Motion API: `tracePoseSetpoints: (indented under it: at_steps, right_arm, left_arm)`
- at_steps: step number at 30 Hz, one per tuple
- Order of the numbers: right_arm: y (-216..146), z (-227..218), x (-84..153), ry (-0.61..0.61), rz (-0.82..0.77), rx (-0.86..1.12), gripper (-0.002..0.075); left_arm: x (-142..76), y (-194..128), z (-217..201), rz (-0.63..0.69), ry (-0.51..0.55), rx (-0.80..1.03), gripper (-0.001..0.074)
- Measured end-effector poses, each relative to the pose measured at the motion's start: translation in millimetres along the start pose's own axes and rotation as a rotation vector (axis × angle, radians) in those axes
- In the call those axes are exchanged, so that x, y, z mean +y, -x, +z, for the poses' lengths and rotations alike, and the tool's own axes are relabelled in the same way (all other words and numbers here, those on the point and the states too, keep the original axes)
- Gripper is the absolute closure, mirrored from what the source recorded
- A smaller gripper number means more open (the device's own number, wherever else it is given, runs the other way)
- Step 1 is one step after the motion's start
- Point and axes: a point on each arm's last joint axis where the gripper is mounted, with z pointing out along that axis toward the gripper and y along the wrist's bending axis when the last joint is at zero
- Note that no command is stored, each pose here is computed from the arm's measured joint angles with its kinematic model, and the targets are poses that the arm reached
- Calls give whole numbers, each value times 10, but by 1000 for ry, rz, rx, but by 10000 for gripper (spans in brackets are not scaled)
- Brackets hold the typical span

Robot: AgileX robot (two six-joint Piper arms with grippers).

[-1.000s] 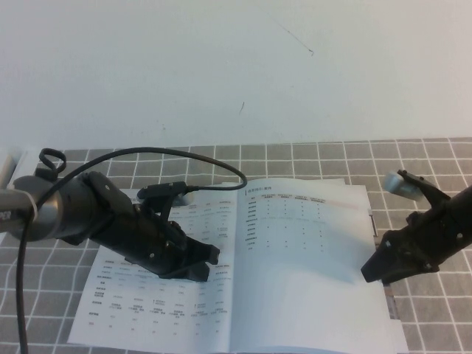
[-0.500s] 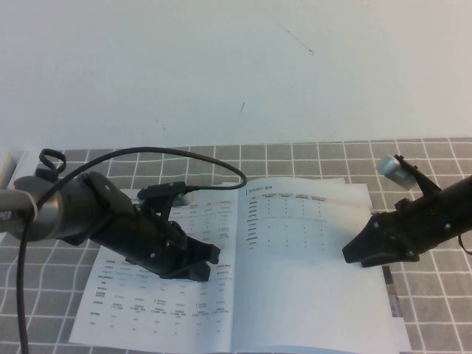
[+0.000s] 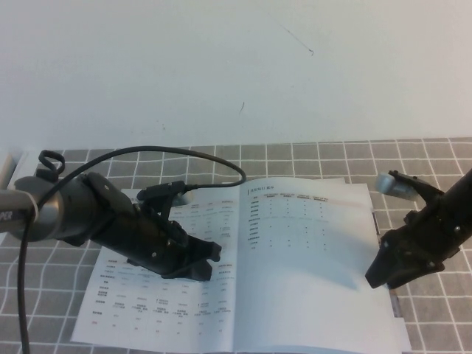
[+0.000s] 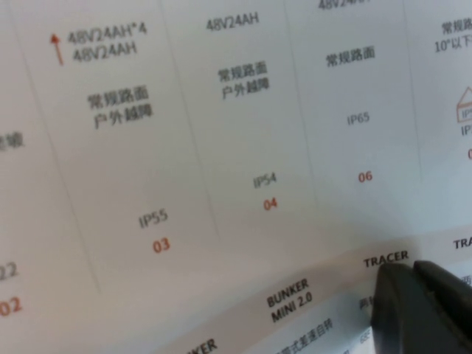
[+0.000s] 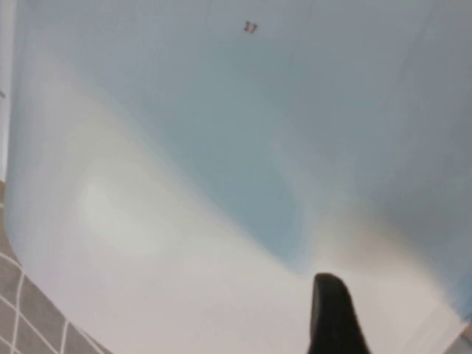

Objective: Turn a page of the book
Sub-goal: Open the closed book

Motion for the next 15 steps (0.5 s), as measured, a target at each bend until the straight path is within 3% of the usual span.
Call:
tracePoseSetpoints:
  at_steps: [15]
  right_arm:
    - [55,136,142,2,-48,-40,341]
  left_arm:
    - [-6,4,0,-5,-7,-5,738]
